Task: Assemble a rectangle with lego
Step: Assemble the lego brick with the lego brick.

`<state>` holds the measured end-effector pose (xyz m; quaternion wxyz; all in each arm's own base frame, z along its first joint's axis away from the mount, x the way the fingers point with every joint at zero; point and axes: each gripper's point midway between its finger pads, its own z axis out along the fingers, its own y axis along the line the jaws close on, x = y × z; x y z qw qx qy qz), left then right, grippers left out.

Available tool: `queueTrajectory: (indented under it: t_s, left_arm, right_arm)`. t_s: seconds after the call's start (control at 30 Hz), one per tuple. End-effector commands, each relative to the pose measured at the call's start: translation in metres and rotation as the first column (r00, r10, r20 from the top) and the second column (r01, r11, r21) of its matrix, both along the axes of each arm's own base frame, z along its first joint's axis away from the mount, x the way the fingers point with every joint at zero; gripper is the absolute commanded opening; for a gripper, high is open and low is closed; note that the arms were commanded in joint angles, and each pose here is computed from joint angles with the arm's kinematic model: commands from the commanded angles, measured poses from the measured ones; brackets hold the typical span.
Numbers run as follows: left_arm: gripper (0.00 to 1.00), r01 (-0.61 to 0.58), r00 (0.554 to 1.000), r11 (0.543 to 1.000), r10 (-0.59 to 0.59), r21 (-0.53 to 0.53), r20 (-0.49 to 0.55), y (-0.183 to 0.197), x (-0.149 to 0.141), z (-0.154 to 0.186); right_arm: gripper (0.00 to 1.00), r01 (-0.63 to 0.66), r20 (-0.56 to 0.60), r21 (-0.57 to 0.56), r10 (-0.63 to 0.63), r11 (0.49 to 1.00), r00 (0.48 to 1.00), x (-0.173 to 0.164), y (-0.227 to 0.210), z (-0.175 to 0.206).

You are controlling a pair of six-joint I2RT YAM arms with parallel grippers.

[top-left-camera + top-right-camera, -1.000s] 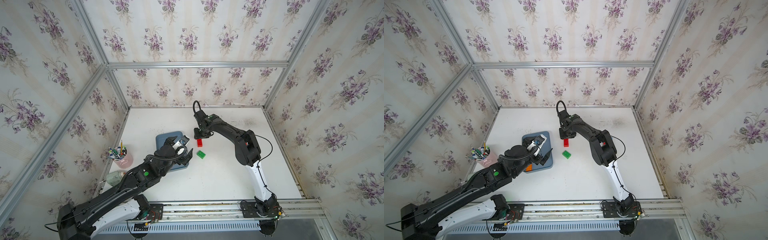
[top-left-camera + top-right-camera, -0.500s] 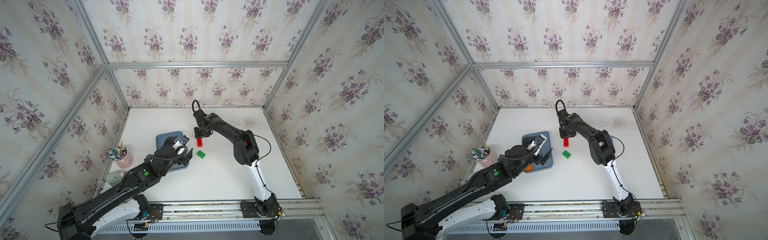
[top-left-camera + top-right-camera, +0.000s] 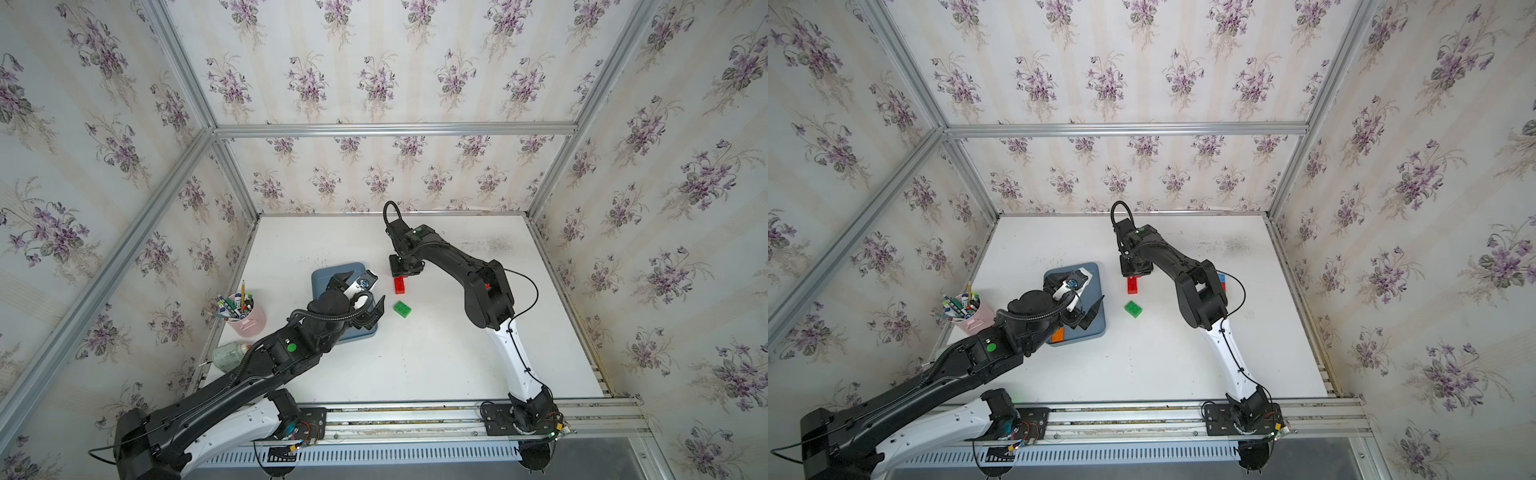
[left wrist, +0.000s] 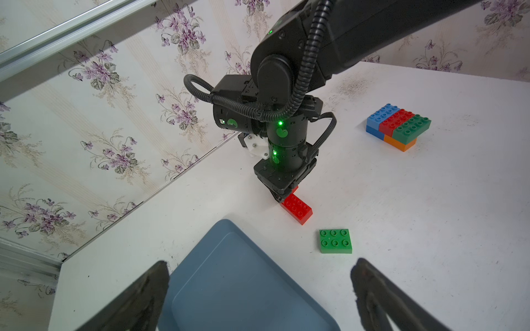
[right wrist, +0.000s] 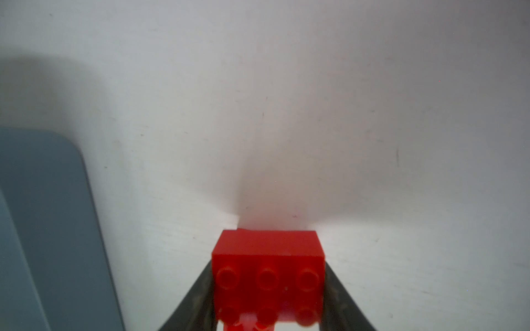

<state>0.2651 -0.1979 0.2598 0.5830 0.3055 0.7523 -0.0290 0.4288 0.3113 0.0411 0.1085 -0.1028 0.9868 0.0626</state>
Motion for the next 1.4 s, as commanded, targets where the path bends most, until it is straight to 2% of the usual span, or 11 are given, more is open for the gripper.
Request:
queueTrajectory:
  t_s: [0.0,0.83,1.37]
  left_arm:
    - [1.00,-0.009,1.000,1.000,0.009,-0.005,0.008,0.002,0.001,0.005]
    - [1.00,-0.017,1.000,1.000,0.017,0.003,0.012,0.003,0.001,0.005]
    - [1.00,-0.024,1.000,1.000,0.023,0.007,0.014,0.004,0.002,0.005]
  right_arm:
    - [0.38,0.018,-0.022,-0.045,-0.019,0.999,1.000,-0.004,-0.009,-0.006]
    - [0.38,-0.029,-0.022,-0.138,0.026,0.990,0.999,-0.005,-0.017,-0.024]
    - [0.37,-0.075,0.004,-0.231,0.079,0.970,0.997,-0.003,-0.021,-0.019]
